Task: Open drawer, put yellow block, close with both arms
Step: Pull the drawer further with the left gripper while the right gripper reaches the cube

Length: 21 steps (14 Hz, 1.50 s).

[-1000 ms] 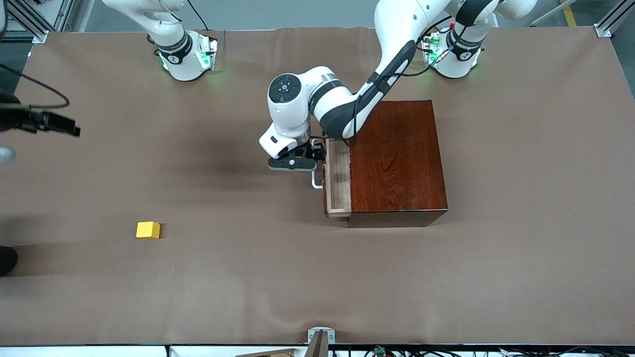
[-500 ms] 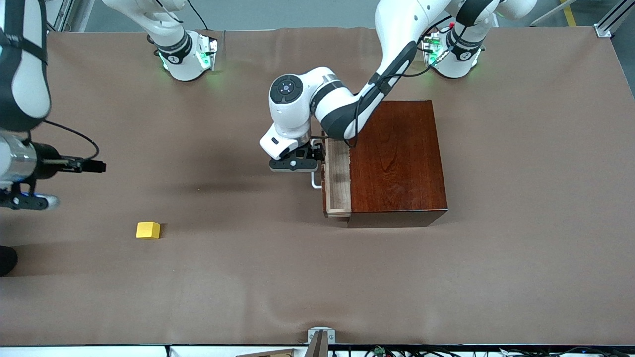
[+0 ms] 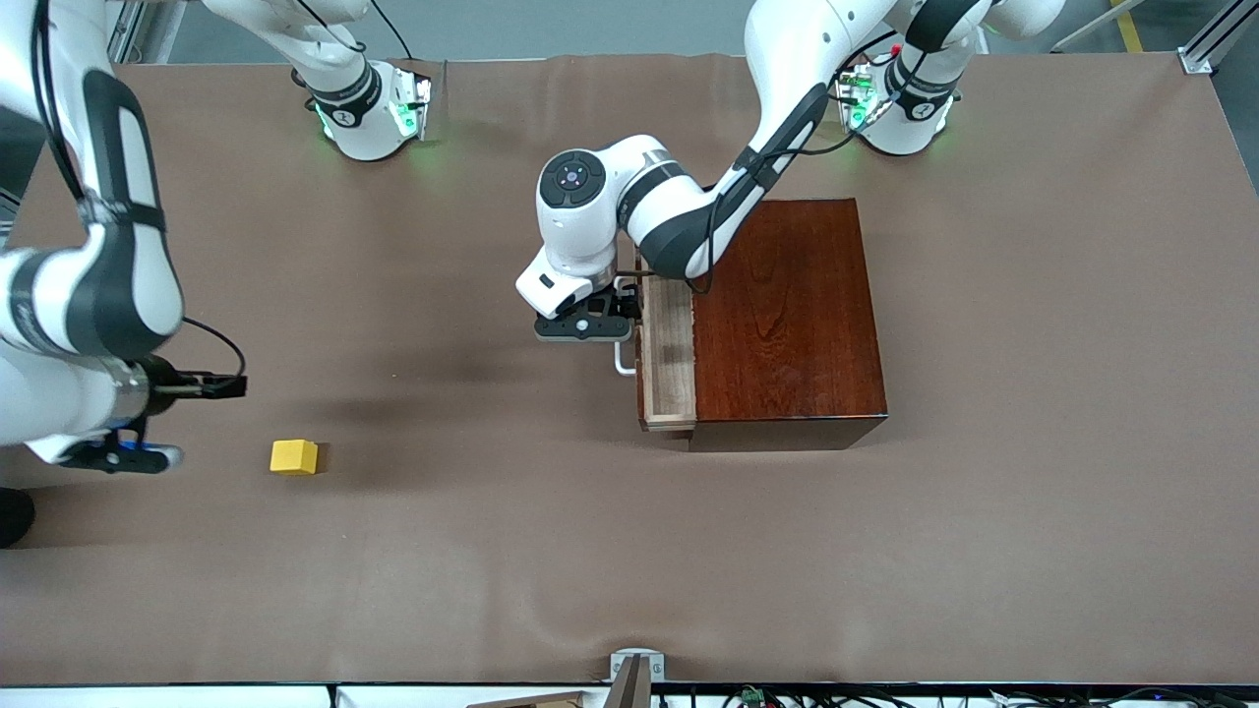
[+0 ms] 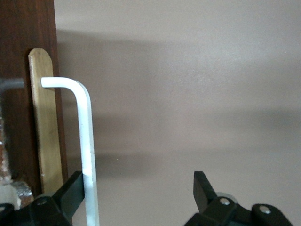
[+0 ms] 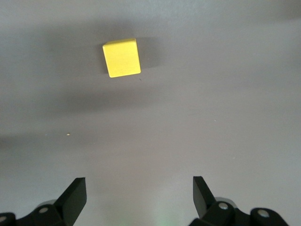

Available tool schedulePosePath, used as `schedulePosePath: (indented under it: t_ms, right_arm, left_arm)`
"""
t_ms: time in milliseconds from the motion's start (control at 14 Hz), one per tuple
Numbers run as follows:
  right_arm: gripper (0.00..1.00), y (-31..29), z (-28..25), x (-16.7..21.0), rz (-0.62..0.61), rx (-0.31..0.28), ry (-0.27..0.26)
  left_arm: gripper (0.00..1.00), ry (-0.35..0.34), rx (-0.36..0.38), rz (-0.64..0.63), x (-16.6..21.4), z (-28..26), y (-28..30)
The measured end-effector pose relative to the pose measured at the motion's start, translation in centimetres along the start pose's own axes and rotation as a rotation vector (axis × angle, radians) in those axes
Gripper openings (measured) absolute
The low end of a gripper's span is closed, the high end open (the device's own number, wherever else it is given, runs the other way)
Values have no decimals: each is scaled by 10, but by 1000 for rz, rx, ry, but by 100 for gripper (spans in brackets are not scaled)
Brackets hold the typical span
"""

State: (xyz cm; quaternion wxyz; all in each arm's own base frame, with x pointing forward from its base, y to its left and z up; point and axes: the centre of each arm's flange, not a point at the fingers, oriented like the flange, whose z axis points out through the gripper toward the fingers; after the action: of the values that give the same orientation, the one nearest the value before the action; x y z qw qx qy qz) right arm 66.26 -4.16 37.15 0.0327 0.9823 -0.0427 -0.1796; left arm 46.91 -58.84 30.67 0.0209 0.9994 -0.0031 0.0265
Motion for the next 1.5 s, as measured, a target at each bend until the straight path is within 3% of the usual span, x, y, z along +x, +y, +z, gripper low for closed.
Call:
schedulePosePath:
  t_ms: [286,500,643,1000,1500]
  right_arm:
    - [100,5,28,35,-26,18,97]
    - [100,15,51,53,-65,112,144]
    - [100,17,66,59,-60,131,168]
    - [100,8,107,67,-57,131,246]
    - [100,-1,147,81,-57,128,301]
  left_arm:
    - [100,5,-6,1,-1,0,0]
    - [100,22,-45,5,-3,-1,6]
    - [100,41,-102,5,-6,-4,15]
    - [100,98,-251,-1,-6,-22,36]
    - [100,103,-244,-48,22,-44,20]
